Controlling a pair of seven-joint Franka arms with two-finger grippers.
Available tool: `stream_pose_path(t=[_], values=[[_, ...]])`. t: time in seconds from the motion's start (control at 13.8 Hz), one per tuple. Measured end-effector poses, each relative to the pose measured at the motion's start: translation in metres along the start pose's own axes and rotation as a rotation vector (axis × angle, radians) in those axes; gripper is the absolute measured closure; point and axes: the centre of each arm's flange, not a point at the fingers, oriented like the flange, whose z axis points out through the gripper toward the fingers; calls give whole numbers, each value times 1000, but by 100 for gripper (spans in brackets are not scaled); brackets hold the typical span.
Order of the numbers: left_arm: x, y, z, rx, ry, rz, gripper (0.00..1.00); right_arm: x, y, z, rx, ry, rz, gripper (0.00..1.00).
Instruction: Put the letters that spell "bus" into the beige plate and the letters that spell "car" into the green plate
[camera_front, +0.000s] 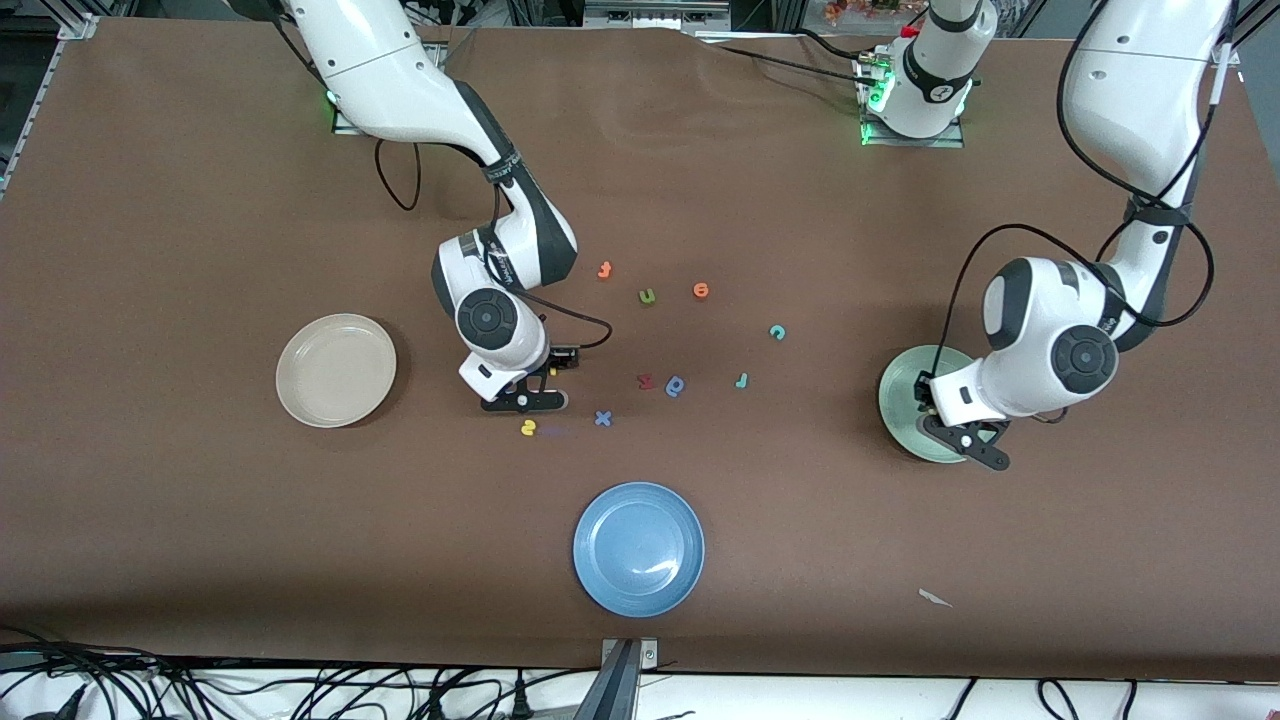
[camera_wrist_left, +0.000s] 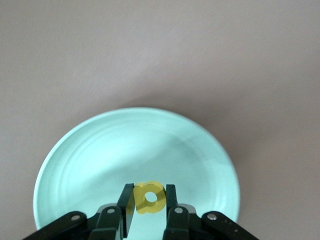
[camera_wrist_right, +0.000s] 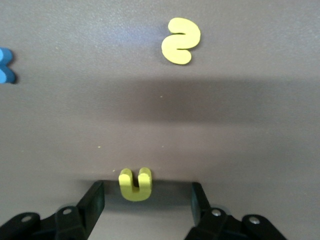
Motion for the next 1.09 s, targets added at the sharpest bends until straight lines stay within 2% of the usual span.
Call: stream_pose_path(t=[0.07, 0.14, 0.22, 0.29, 0.43, 0.58, 0.65, 0.72, 0.87, 1.09], values=[[0, 1, 5, -1, -7, 6, 70, 0, -1, -1, 4, 1, 0, 22], [2, 5, 8, -2, -10, 15, 65, 0, -3, -2, 7, 3, -1, 27], [4, 10, 8, -3, -10, 24, 56, 0, -4, -2, 8, 3, -2, 27], [6, 15, 8, -3, -10, 32, 47, 0, -4, -3, 8, 3, -2, 35], [11, 24, 6, -2, -6, 48, 28, 1, -2, -4, 8, 5, -3, 58], [21, 43, -3, 1, 10, 80, 8, 2, -2, -4, 8, 4, -6, 61], [28, 59, -9, 3, 18, 96, 1, 2, -2, -5, 8, 5, -8, 68], [37, 78, -16, 6, 28, 111, 0, 2, -4, -7, 12, 8, -8, 73], [53, 124, -25, 13, 41, 119, 0, 2, -4, -6, 12, 7, -9, 74], [69, 198, -27, 16, 48, 30, 0, 2, -4, -6, 12, 8, -11, 74]])
